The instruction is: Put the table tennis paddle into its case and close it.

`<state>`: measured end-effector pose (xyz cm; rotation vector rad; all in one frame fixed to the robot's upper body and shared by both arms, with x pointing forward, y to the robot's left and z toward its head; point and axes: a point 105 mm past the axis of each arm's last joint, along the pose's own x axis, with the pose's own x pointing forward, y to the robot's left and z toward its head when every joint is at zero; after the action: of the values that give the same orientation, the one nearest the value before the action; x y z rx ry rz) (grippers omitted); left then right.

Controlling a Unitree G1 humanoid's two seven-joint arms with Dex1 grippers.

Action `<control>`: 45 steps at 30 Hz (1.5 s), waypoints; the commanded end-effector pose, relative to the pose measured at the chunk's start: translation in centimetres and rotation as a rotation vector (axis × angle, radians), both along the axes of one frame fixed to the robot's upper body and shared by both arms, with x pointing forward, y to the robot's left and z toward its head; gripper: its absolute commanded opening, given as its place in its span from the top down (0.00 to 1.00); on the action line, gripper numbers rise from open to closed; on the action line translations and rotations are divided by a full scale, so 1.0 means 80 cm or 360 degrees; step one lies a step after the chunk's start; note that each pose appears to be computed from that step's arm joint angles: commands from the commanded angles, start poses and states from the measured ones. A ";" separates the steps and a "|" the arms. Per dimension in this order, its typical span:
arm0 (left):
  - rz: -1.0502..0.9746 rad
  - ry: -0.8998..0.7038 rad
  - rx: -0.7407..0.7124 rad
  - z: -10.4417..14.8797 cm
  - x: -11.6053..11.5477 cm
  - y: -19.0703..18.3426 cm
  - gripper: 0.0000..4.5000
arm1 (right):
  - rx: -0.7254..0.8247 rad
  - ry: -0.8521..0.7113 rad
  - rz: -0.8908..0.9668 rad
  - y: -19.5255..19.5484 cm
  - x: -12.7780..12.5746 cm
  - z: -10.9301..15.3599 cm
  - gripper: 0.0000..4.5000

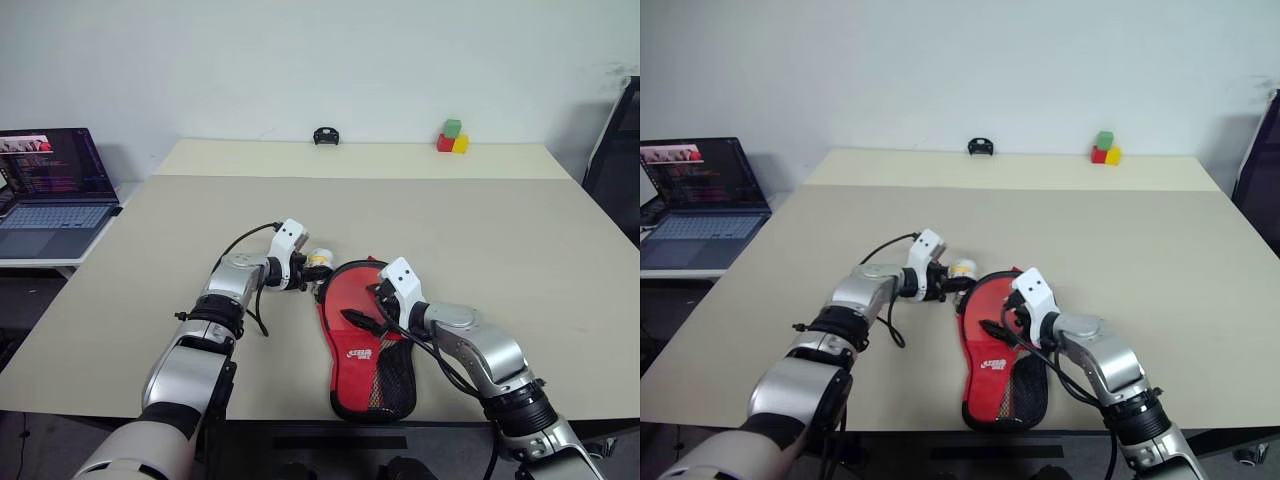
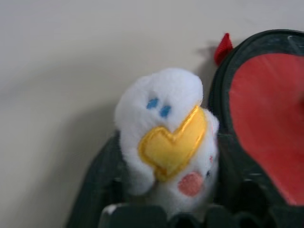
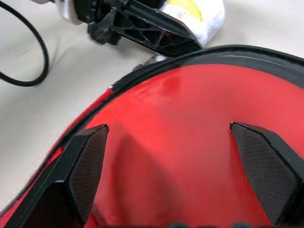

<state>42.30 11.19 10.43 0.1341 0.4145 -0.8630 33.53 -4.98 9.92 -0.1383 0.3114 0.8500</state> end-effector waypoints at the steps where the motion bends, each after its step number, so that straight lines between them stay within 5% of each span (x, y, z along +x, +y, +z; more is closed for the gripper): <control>1: -0.0011 -0.0023 -0.0014 0.005 -0.001 0.003 0.77 | -0.0102 -0.0006 -0.0048 -0.012 0.004 -0.005 0.00; 5: 0.0009 -0.0064 0.0020 0.011 0.003 0.009 0.90 | -0.0359 -0.0011 0.0060 -0.018 -0.004 -0.030 0.00; 28: -0.0015 -0.0117 0.0173 0.022 0.020 -0.006 0.90 | -0.0412 0.0265 0.0081 -0.024 -0.018 -0.069 0.00; 45: 0.0172 -0.0610 0.0419 0.074 0.054 -0.090 0.90 | -0.0426 0.0417 -0.0084 -0.044 -0.017 -0.105 0.00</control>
<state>46.10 4.97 13.76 0.4693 0.2669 -0.6656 33.68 -6.00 7.58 -0.2734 0.4186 0.8535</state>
